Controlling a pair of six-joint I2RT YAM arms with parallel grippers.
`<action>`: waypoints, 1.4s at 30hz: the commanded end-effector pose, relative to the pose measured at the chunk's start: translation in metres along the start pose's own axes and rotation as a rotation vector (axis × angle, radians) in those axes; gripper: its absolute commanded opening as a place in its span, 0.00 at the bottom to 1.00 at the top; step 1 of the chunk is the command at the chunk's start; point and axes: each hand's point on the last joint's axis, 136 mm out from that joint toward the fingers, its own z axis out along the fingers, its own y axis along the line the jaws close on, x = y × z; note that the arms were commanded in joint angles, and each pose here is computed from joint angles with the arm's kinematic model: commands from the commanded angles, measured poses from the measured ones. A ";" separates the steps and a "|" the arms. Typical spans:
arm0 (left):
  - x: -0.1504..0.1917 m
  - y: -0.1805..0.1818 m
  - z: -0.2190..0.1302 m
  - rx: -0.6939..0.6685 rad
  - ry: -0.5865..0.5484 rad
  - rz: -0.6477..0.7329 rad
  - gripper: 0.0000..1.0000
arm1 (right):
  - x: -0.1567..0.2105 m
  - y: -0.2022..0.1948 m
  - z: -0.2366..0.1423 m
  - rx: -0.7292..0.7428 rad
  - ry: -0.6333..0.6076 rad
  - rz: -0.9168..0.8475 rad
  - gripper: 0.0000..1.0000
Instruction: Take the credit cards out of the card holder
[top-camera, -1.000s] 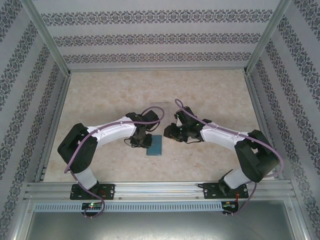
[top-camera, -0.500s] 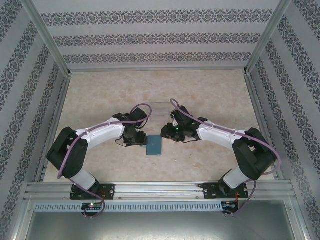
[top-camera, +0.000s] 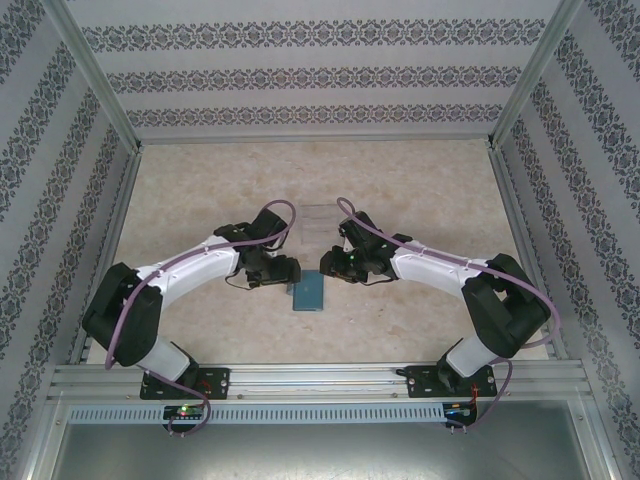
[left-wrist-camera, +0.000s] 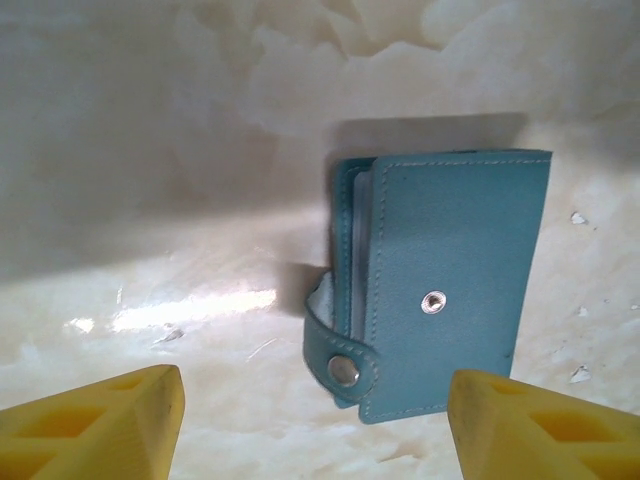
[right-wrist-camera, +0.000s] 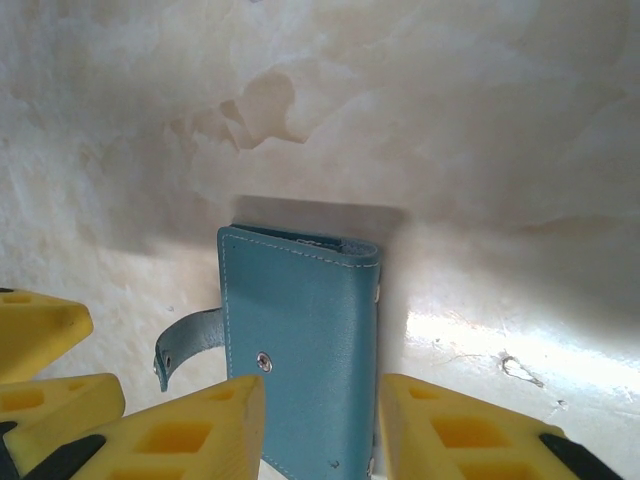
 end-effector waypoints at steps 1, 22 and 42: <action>0.002 -0.005 0.009 -0.025 0.050 0.053 0.71 | -0.003 0.003 0.001 0.016 -0.006 0.001 0.37; 0.006 0.003 0.023 -0.036 0.038 0.007 0.10 | 0.004 -0.001 0.000 0.098 0.022 -0.046 0.40; 0.016 0.017 0.034 0.243 -0.022 -0.184 0.05 | 0.017 0.009 0.026 0.390 0.144 -0.273 0.81</action>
